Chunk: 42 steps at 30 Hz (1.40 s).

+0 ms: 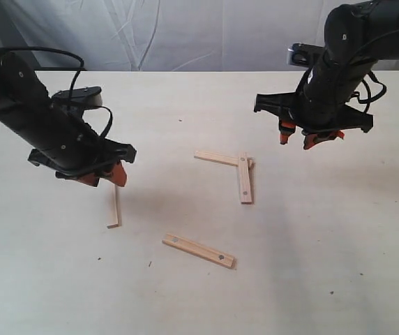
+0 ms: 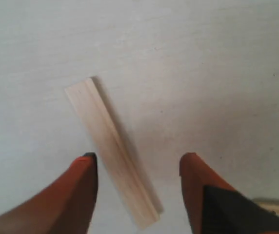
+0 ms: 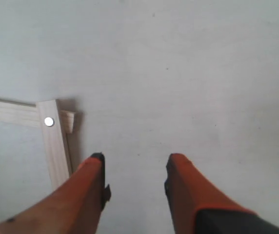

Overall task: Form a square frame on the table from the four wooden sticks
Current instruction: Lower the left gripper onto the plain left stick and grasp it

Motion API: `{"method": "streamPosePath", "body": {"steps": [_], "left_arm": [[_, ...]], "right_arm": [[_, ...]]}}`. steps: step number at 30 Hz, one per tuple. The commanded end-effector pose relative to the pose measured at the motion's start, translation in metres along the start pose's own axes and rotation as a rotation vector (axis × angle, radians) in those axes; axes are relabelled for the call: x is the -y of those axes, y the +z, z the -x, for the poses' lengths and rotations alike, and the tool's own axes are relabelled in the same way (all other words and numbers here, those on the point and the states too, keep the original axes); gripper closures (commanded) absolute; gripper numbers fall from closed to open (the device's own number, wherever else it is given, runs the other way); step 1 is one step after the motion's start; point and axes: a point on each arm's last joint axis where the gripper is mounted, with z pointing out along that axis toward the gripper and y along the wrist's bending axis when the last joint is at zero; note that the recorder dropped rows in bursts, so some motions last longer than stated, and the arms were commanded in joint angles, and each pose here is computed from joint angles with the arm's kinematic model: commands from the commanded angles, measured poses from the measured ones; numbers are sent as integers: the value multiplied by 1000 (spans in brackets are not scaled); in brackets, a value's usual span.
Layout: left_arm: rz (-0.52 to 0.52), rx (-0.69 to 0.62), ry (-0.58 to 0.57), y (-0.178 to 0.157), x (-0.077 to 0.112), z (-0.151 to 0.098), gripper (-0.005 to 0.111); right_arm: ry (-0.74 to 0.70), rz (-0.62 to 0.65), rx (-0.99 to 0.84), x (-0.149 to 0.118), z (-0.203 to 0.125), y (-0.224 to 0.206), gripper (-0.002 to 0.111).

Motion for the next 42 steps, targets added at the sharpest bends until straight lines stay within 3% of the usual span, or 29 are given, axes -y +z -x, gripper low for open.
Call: {"method": "streamPosePath", "body": {"steps": [1,12,14,20,21,27,34,37,40,42], "left_arm": [[46,-21,-13,17,-6,-2,54],[98,-120,-24,45,-17,-11,56],[111,-126,-5,46,-18,-11,65],[145,-123,56,46,-22,-11,106],[149,-116,67,46,-22,-10,107],[175,-90,126,39,-22,-2,107],[183,31,185,-4,-9,17,105],[184,12,185,0,-10,13,85],[191,-23,256,5,-14,6,61],[187,-40,287,10,-16,0,59]], "right_arm": [[-28,-2,24,2,3,-5,67],[-37,22,70,-1,7,-5,67],[-37,22,70,-1,7,-5,67],[-59,21,71,-1,7,-5,67],[-59,21,71,-1,7,-5,67],[-59,23,75,-1,7,-6,67],[-62,34,96,-2,9,-6,67],[-62,34,96,-2,9,-6,67],[-62,37,102,-2,10,-6,67],[-62,37,102,-2,10,-6,67]]}}
